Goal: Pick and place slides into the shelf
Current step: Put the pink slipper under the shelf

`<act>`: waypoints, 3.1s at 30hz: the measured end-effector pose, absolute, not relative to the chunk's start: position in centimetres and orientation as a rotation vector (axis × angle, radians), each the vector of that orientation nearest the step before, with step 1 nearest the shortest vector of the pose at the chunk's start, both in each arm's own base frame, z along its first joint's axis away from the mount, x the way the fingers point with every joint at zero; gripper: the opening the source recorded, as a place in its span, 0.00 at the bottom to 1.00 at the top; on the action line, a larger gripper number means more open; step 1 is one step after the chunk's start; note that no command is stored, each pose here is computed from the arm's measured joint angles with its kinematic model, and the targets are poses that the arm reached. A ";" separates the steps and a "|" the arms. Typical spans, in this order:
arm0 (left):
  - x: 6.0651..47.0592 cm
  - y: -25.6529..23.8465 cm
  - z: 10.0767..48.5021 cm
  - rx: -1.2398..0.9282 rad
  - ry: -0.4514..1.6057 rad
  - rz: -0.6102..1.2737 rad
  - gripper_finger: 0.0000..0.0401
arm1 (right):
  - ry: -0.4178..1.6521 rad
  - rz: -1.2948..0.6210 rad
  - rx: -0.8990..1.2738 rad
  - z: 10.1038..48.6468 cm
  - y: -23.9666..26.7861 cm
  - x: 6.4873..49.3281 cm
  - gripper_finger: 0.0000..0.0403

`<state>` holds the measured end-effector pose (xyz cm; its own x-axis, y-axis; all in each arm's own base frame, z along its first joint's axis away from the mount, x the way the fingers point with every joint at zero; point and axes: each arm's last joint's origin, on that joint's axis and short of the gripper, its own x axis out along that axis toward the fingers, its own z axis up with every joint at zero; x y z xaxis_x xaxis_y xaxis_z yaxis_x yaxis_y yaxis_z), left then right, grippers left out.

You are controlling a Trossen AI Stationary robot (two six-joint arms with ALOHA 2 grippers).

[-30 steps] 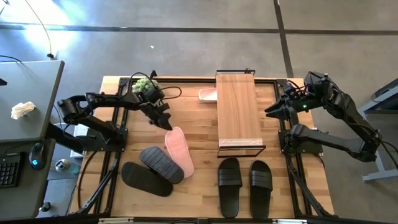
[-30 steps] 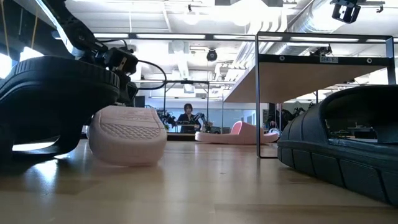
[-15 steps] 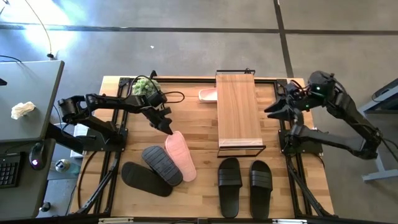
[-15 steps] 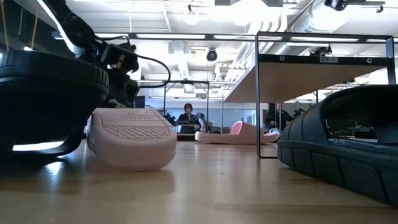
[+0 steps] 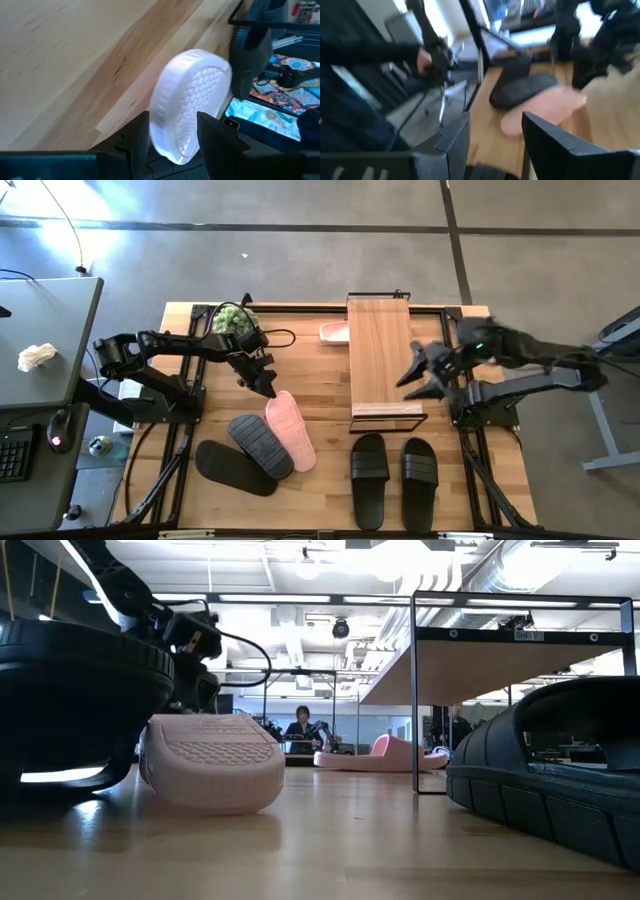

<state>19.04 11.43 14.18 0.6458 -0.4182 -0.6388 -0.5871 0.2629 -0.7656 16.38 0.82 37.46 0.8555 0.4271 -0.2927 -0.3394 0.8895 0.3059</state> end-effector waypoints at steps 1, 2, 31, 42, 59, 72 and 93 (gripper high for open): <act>19.0 11.4 14.2 -1.358 0.939 0.147 0.37 | 0.382 0.426 0.247 37.2 1.1 16.9 0.42; 19.0 11.4 14.1 -1.360 0.944 0.151 0.37 | 0.398 0.441 0.248 37.0 1.4 17.4 0.42; 21.4 10.7 13.4 -1.343 0.891 -0.137 0.35 | 0.530 0.380 0.319 35.3 4.7 19.6 0.42; 21.9 10.0 13.4 -1.306 0.906 -0.143 0.03 | 0.519 0.329 0.308 35.3 4.6 19.6 0.42; 22.6 10.3 14.2 -1.300 0.818 -0.252 0.01 | 0.597 0.354 0.013 31.6 9.1 23.7 0.34; 23.4 10.6 19.5 -1.197 0.569 -0.493 0.00 | 0.476 0.203 -0.317 31.6 8.9 25.3 0.34; 22.9 10.4 25.5 -0.996 0.221 -0.543 0.00 | 0.633 0.344 0.695 33.3 7.2 25.3 0.34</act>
